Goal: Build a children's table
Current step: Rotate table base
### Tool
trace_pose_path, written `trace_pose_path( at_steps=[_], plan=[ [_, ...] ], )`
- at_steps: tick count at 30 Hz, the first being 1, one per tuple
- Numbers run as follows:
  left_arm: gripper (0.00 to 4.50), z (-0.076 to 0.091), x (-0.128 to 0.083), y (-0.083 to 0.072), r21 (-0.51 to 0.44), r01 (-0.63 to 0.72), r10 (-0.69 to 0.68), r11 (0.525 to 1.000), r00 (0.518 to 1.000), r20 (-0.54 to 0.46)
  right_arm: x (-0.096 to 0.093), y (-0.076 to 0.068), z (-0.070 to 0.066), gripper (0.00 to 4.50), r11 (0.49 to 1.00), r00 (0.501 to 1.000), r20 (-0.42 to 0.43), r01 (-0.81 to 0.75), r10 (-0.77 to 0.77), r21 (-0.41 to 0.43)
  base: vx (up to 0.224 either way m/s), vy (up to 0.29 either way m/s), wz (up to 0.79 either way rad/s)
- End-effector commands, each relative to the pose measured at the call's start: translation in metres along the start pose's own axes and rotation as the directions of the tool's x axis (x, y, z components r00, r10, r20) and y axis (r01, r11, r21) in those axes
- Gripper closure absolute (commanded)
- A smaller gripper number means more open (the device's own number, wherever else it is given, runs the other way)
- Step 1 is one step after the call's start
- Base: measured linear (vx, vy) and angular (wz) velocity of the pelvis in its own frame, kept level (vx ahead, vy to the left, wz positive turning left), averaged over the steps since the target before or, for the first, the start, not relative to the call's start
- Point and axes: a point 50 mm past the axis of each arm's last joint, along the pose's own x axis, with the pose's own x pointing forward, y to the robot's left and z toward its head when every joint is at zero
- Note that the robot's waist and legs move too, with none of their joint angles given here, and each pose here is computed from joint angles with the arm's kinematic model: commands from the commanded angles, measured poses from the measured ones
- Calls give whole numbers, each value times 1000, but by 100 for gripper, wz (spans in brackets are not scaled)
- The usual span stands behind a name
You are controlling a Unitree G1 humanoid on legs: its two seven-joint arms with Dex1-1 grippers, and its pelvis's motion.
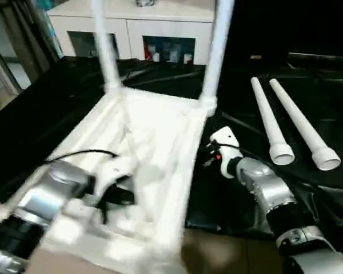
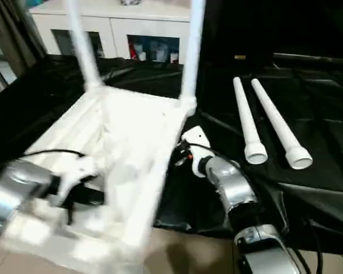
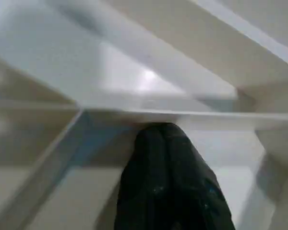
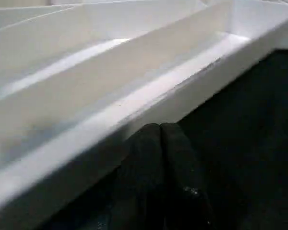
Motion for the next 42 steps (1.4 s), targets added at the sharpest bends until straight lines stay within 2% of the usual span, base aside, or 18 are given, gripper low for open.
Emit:
trace_pose_path(
  at_steps=[1,8,9,13,16,17,20,21,25,30,31,32,34,36,37,38,39,42],
  plan=[
    [450,15,5,-2,61,23,-25,998,999,27,4,5,10,445,999,999,29,-35,36,-36,0,0,0],
    [450,29,19,21,142,-144,141,979,990,32,-9,-15,14,445,997,999,37,13,-10,-74,0,0,0],
    [450,34,18,33,166,-234,233,958,972,30,-16,-19,18,445,995,999,45,-23,27,-94,0,0,0],
    [450,40,16,48,179,-349,350,920,936,24,-31,-21,19,445,981,990,17,-135,139,-138,0,0,0],
    [450,41,13,63,206,-462,472,863,881,-2,-45,-20,17,445,954,973,-38,-230,227,-194,0,0,0],
    [450,40,11,72,223,-528,544,820,839,-10,-50,-21,19,445,949,971,-44,-238,235,-208,0,0,0],
    [450,41,8,83,227,-620,637,751,771,3,-53,-24,21,445,951,976,-32,-218,216,-220,0,0,0],
    [450,42,5,90,237,-678,696,696,718,13,-54,-26,24,445,957,982,-15,-189,190,-219,0,0,0],
    [450,47,0,100,253,-777,789,577,610,73,-53,-29,27,445,969,990,9,-135,140,-208,0,0,0],
    [450,57,1,102,231,-815,804,531,571,168,-53,-28,28,445,971,992,12,-120,126,-208,0,0,0],
    [450,60,2,101,221,-816,797,534,573,191,-53,-28,29,445,971,992,14,-117,123,-207,0,0,0],
    [450,68,3,97,153,-787,743,597,615,264,-55,-29,32,445,972,993,27,-111,119,-207,0,0,0],
    [450,71,4,94,111,-756,701,646,644,309,-56,-29,34,445,972,992,38,-108,118,-207,0,0,0],
    [450,74,-1,87,46,-664,609,746,709,357,-61,-29,38,445,969,987,51,-136,150,-205,0,0,0],
    [450,74,-2,83,43,-626,569,779,734,371,-63,-28,38,445,968,986,52,-147,160,-203,0,0,0],
    [450,73,-5,73,51,-516,458,855,798,392,-67,-26,40,445,962,979,49,-183,197,-204,0,0,0],
    [450,70,-8,64,82,-426,364,901,845,393,-70,-24,40,445,954,973,39,-216,229,-209,0,0,0],
    [450,54,-16,43,150,-210,157,966,940,304,-78,-18,38,445,923,948,-9,-312,318,-226,0,0,0]
  ],
)
